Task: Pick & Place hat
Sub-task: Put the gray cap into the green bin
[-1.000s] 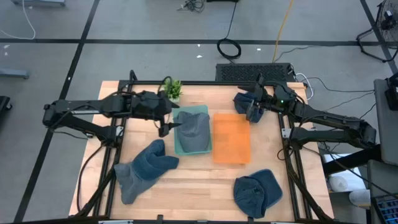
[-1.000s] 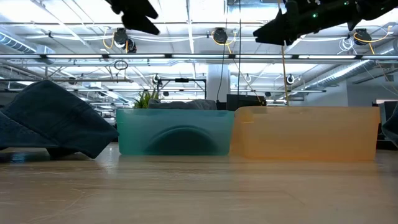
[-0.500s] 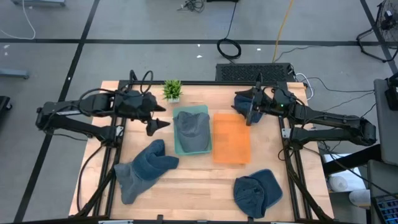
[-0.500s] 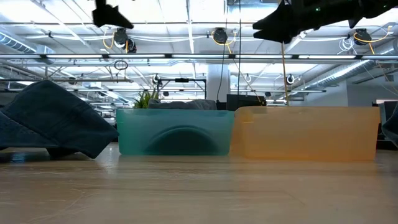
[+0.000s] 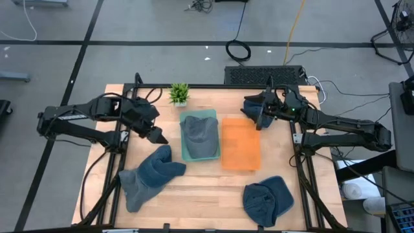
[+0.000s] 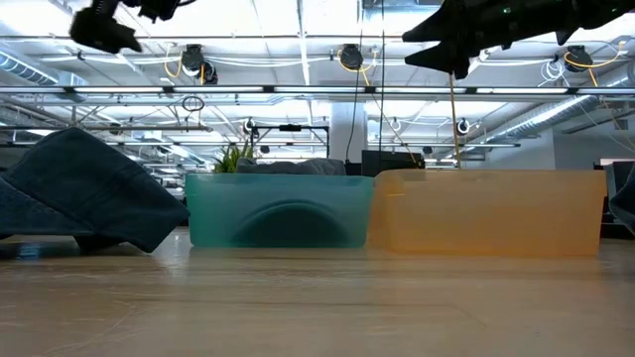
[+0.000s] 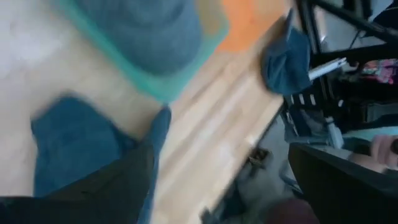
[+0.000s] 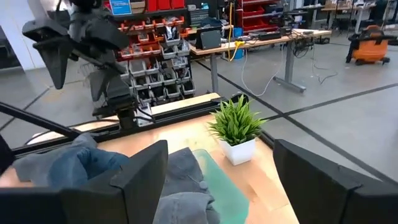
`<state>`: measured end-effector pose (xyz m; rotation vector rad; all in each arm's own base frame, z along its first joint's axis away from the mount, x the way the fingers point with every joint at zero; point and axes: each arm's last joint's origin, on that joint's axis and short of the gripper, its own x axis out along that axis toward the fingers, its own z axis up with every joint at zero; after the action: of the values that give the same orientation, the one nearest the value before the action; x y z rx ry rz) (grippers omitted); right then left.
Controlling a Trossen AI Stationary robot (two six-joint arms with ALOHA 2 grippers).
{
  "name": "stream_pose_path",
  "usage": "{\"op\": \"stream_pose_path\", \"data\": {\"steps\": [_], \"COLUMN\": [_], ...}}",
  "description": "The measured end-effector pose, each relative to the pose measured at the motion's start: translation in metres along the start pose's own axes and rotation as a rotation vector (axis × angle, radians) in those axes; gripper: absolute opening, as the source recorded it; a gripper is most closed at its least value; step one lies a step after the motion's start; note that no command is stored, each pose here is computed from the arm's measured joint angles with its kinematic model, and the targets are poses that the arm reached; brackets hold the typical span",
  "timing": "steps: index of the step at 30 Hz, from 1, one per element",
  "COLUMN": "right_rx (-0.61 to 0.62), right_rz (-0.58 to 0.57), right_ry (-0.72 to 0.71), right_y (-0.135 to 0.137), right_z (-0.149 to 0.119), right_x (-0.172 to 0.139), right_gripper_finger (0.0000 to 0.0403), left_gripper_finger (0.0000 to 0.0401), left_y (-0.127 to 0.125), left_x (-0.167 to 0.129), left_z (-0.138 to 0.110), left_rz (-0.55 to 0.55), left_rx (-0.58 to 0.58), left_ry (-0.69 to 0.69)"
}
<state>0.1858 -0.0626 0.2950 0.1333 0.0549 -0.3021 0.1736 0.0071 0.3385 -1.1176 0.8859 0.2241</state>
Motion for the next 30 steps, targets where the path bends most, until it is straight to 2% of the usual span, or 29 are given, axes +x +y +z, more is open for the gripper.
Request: {"op": "stream_pose_path", "data": {"steps": [2, 4, 8, 12, 16, 20, 30], "right_rx": [0.013, 0.021, 0.019, 0.025, 0.014, -0.004, 0.018], "right_rz": [0.009, 0.035, 0.099, 0.126, 0.145, 0.148, 0.147], "right_ry": [0.001, 0.003, -0.007, -0.006, -0.003, -0.004, -0.007], "right_y": [0.000, 0.001, 0.003, 0.007, 0.011, 0.012, 0.012], "right_z": [0.000, 0.000, 0.002, 0.001, 0.001, 0.001, 0.001], "right_x": [0.000, 0.000, 0.000, 0.000, 0.000, 0.000, 0.000], "right_gripper_finger": [0.0278, 0.0278, 0.0278, 0.0279, 0.0279, 0.0279, 0.0279], "left_gripper_finger": [0.0379, 0.0379, 0.0379, 0.0379, 0.0379, 0.0379, 0.0378], "left_y": [0.004, 0.010, 0.019, 0.010, -0.008, -0.022, -0.050], "left_x": [-0.001, -0.002, -0.020, -0.046, -0.061, -0.059, -0.014], "left_z": [0.000, -0.002, -0.008, -0.014, -0.016, -0.019, -0.052], "left_rz": [0.009, 0.068, 0.288, 0.445, 0.416, 0.407, 0.517], "left_rx": [-0.045, -0.089, -0.162, -0.211, -0.229, -0.242, -0.237], "left_ry": [0.038, 0.067, 0.064, 0.021, -0.043, -0.032, 0.140]}}
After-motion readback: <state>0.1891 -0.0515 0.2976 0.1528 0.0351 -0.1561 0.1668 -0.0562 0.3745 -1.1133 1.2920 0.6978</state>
